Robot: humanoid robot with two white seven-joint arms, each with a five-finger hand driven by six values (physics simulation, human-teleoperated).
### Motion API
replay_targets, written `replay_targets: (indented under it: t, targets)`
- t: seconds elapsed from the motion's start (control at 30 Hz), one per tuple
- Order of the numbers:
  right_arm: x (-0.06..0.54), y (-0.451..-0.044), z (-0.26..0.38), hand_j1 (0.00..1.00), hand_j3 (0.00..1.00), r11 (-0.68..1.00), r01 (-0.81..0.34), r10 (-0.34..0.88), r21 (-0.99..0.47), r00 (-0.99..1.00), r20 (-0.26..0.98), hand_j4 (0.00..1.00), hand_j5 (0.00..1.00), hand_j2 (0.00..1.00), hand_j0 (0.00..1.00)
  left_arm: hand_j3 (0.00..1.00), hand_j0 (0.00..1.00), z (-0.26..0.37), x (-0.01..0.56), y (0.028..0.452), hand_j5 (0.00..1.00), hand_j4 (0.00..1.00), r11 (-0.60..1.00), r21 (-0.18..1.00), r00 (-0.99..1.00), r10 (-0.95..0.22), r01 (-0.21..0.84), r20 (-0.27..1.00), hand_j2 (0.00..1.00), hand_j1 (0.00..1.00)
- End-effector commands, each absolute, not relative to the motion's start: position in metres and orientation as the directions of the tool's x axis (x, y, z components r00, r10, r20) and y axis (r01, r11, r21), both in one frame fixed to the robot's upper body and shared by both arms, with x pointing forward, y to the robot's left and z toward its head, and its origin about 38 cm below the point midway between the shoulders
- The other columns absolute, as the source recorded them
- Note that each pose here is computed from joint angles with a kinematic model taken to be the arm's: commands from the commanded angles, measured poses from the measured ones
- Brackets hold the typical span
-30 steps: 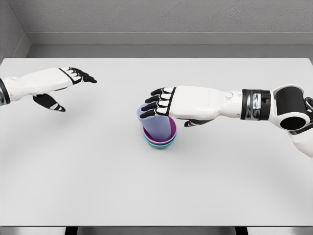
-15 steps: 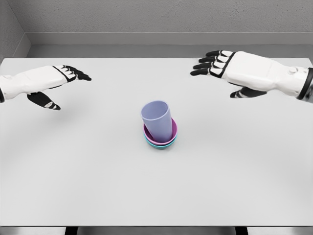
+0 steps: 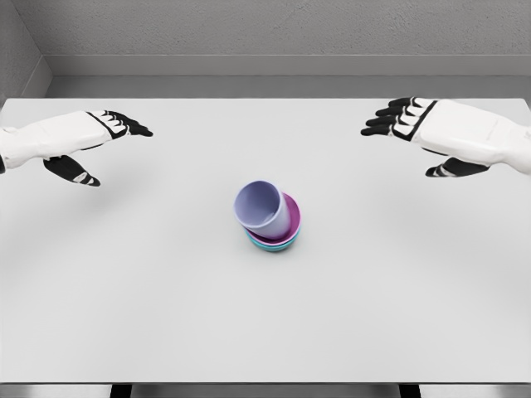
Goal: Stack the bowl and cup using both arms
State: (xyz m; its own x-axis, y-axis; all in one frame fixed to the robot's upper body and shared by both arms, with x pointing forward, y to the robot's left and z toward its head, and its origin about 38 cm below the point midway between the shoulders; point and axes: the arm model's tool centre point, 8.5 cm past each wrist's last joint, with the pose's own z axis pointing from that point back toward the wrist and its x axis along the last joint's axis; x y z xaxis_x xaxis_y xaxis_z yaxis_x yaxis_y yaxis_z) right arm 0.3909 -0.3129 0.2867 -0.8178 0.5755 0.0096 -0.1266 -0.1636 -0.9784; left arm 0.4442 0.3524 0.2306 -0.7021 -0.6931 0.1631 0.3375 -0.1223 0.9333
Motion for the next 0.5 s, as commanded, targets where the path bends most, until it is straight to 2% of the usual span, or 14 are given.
replay_targets:
  t: [0.0,0.47]
  targets:
    - [0.391,-0.312,0.287,1.0,1.0,-0.16,-0.129,0.574,-0.979,-0.819,0.014,1.0,1.0,1.0,1.0,1.0,1.0,0.231,0.444,0.353,1.0,1.0,-0.115,0.934,-0.699,-0.695,0.339,0.168,1.0,1.0]
    - [0.39,-0.311,0.288,1.0,1.0,-0.161,-0.125,0.571,-0.979,-0.821,0.011,1.0,1.0,1.0,1.0,1.0,1.0,0.23,0.443,0.362,1.0,1.0,-0.165,0.927,-0.69,-0.714,0.337,0.123,1.0,1.0]
